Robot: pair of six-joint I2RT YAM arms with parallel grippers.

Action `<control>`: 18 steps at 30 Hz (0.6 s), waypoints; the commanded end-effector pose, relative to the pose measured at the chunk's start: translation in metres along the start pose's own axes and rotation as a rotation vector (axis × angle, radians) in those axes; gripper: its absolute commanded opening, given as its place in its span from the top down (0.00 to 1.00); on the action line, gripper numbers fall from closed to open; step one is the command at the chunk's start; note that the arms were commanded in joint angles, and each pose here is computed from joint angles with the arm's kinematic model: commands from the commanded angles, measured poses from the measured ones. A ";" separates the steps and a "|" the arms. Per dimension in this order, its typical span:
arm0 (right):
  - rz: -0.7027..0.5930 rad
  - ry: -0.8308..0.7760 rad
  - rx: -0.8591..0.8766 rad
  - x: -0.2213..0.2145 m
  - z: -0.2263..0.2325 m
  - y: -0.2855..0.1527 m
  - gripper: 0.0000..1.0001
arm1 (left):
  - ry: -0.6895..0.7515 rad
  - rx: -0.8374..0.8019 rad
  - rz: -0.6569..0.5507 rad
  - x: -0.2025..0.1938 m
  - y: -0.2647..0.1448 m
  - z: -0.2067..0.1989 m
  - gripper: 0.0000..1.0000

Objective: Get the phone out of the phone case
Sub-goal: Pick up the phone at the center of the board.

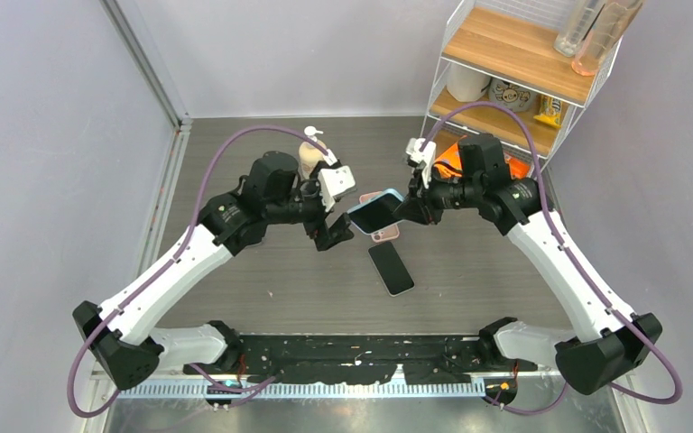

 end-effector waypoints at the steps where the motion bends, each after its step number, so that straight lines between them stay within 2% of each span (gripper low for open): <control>1: -0.158 -0.143 0.084 0.038 0.014 -0.023 0.95 | 0.064 -0.237 -0.044 0.015 -0.013 -0.023 0.12; 13: -0.256 -0.209 0.242 0.052 0.037 -0.034 0.95 | 0.080 -0.301 -0.062 0.011 -0.005 -0.023 0.14; 18: -0.271 -0.223 0.237 0.058 0.037 -0.037 0.95 | 0.056 -0.396 -0.024 0.000 -0.001 -0.030 0.25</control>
Point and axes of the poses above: each gripper's point midway between its finger pads, its own y axis out along the fingers, its own z axis along the line the jaws close on, x = y × z, the point moved 8 cm from there along -y, back along the fingers, and after that the axes turned 15 degrees about -y, right-handed, at the moved point
